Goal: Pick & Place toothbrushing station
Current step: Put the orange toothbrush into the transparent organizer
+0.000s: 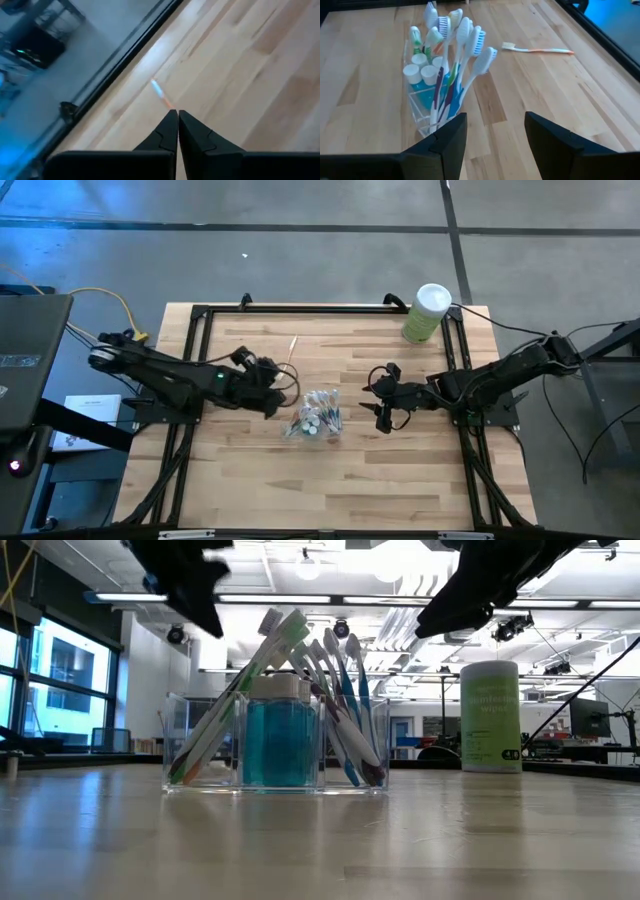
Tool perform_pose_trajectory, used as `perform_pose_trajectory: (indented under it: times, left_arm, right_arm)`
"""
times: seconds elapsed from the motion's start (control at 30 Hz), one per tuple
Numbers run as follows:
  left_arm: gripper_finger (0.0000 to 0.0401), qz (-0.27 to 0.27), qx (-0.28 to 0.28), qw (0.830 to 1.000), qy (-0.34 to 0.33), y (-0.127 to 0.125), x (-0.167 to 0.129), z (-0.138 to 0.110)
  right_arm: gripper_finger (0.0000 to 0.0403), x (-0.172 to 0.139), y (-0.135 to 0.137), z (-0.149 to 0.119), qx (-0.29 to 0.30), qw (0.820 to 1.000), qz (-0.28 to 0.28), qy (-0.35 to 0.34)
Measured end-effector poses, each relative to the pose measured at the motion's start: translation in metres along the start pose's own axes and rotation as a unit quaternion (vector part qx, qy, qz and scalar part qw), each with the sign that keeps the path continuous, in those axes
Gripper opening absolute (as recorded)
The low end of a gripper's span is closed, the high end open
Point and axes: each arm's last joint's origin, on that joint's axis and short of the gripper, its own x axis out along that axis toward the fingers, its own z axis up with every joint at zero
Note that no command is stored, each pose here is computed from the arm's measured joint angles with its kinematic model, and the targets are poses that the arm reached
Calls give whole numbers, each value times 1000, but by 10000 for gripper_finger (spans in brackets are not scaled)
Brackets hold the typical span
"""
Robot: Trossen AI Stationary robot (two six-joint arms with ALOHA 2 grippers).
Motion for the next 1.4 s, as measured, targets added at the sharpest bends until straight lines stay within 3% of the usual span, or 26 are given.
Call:
perform_pose_trajectory:
  times: [0.13,0.5,0.63,0.73,0.97,1.17,1.4]
  left_arm:
    - [32,29,39,999,18,-8,17,-3]
    - [149,29,48,998,33,-8,24,-3]
    - [156,15,-25,998,61,-1,29,-1]
    - [156,-24,-26,993,116,6,39,-2]
    - [156,-26,-39,986,161,16,65,-18]
    - [156,-111,-41,980,158,9,80,-38]
    - [156,-151,-79,979,111,12,86,-68]
  right_arm:
    - [191,0,1,0,1,1000,16,5]
    - [191,0,1,0,0,1000,18,6]
    - [191,0,1,0,0,1000,18,6]
    - [191,0,1,0,0,1000,18,6]
    - [191,0,1,-1,9,1000,17,6]
    - [191,0,1,0,10,1000,17,6]
    - [191,0,1,-1,9,1000,17,9]
